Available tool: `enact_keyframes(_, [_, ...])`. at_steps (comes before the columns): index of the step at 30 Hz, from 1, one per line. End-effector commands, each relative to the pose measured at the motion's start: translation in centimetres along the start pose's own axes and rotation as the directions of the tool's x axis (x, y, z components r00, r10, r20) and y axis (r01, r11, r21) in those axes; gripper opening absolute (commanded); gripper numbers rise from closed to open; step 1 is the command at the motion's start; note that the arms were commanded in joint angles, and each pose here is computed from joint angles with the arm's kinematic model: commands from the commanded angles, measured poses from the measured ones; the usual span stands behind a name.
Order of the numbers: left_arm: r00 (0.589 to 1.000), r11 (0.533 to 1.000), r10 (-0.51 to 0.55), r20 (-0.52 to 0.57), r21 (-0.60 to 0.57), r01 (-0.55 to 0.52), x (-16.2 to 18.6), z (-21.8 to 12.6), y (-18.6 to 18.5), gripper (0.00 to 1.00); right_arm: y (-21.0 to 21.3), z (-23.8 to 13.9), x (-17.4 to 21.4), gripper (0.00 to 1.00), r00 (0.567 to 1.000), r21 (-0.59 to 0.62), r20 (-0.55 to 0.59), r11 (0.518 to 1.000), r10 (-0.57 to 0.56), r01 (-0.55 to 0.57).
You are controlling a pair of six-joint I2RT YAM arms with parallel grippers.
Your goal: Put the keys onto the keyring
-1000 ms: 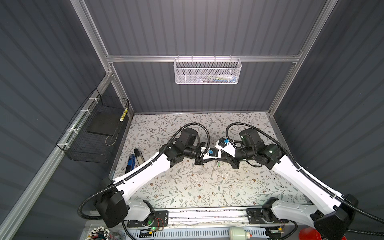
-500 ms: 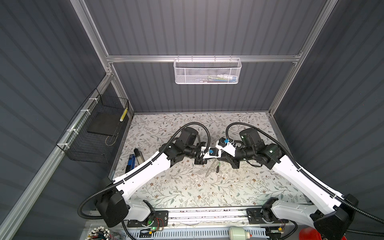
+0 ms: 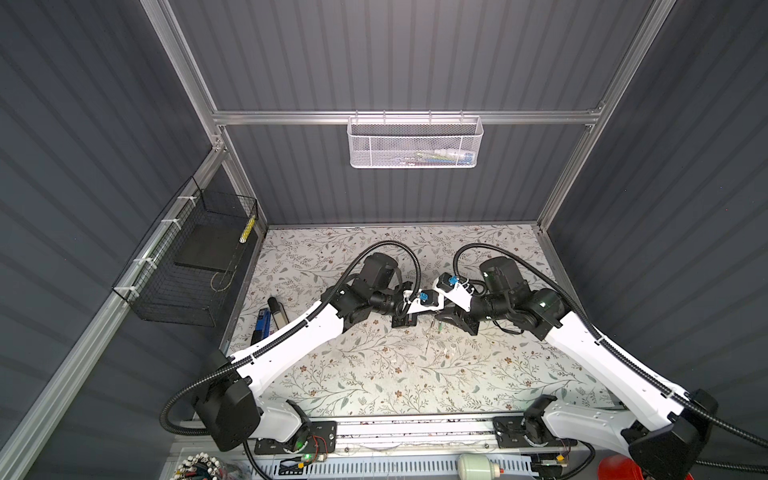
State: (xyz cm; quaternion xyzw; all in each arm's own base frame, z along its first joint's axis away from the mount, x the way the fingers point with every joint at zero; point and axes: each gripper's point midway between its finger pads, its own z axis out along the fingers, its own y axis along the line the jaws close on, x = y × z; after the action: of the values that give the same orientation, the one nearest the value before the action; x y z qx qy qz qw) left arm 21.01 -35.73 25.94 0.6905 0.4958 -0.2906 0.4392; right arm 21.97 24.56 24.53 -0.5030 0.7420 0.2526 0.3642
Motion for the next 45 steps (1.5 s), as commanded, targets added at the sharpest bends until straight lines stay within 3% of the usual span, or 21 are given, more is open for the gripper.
enact_keyframes(1, [0.992, 0.997, -0.041, 0.121, -0.058, 0.048, -2.3, -1.3, 1.4, 0.00, -0.5, -1.1, -0.5, 0.37, 0.994, 0.071, 0.088, 0.995, 0.069, -0.075])
enact_keyframes(7, [0.979, 0.989, -0.084, 0.187, -0.105, 0.105, -3.1, -2.2, 2.6, 0.00, -1.1, -1.5, 0.1, 0.43, 0.980, 0.129, 0.157, 0.981, 0.125, -0.146])
enact_keyframes(18, [0.966, 0.983, -0.125, 0.228, -0.102, 0.151, -4.0, -2.4, 3.0, 0.00, -3.3, -1.4, -1.6, 0.40, 0.979, 0.217, 0.191, 0.969, 0.076, -0.117])
enact_keyframes(26, [0.963, 0.983, -0.136, 0.232, -0.089, 0.160, -3.9, -2.1, 3.0, 0.00, -3.2, -1.0, -2.6, 0.44, 0.976, 0.195, 0.210, 0.977, 0.048, -0.090])
enact_keyframes(36, [0.964, 0.986, -0.121, 0.237, -0.080, 0.143, -4.2, -2.5, 2.7, 0.00, -1.0, -0.5, -1.6, 0.25, 0.982, 0.089, 0.187, 0.996, -0.013, -0.004])
enact_keyframes(41, [0.960, 0.988, -0.120, 0.255, -0.068, 0.141, -4.5, -3.1, 2.7, 0.00, -0.8, -0.7, -1.1, 0.09, 0.982, 0.046, 0.186, 0.998, 0.023, -0.032])
enact_keyframes(45, [0.949, 0.986, -0.133, 0.286, -0.060, 0.157, -4.9, -3.7, 2.9, 0.00, -0.9, -0.8, -0.8, 0.01, 0.979, 0.001, 0.192, 0.998, 0.065, -0.066])
